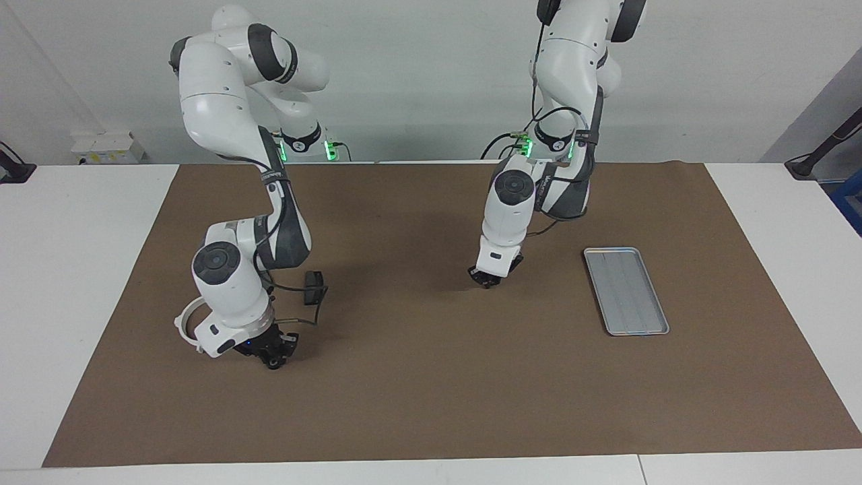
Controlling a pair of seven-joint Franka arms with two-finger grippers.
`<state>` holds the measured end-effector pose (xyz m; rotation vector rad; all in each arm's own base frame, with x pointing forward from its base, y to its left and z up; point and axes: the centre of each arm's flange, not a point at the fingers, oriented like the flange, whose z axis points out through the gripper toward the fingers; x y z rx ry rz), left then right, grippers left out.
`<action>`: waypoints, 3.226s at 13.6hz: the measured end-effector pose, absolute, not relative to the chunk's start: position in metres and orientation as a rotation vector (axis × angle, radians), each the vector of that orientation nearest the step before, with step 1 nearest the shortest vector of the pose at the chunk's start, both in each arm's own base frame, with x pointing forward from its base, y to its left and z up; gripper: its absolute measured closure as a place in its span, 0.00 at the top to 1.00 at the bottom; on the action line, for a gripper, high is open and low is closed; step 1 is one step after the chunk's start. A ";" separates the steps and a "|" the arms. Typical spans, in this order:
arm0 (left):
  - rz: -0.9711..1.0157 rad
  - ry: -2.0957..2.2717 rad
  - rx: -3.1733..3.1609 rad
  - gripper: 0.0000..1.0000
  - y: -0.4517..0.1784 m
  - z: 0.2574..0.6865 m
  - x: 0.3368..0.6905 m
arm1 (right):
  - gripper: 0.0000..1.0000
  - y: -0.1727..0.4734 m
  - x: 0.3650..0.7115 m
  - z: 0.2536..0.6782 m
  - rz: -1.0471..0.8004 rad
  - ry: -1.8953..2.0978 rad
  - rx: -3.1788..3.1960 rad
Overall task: Pick bearing gear from pile to tray
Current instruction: 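Move the left gripper to the tray while the right gripper carries another, then open the left gripper in the tray while the right gripper drops another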
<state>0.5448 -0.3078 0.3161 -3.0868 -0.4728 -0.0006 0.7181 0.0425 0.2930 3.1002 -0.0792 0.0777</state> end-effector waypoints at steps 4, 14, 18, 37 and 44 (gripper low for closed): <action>0.064 -0.152 -3.094 0.23 -0.180 0.395 0.577 | 0.35 0.065 0.698 0.399 -0.009 0.000 3.055; 0.118 0.252 -3.108 0.23 -0.024 0.347 0.570 | 0.35 0.288 0.568 0.570 0.010 -0.325 3.147; 0.091 0.153 -3.116 0.23 -0.002 0.334 0.552 | 0.35 0.357 0.545 0.541 0.000 -0.613 3.173; -0.021 0.038 -3.124 0.77 -0.003 0.313 0.537 | 0.35 0.457 0.544 0.289 0.009 -0.772 3.147; -0.109 -0.061 -3.175 1.00 -0.051 0.358 0.562 | 0.99 0.439 0.576 0.321 0.072 -0.837 3.127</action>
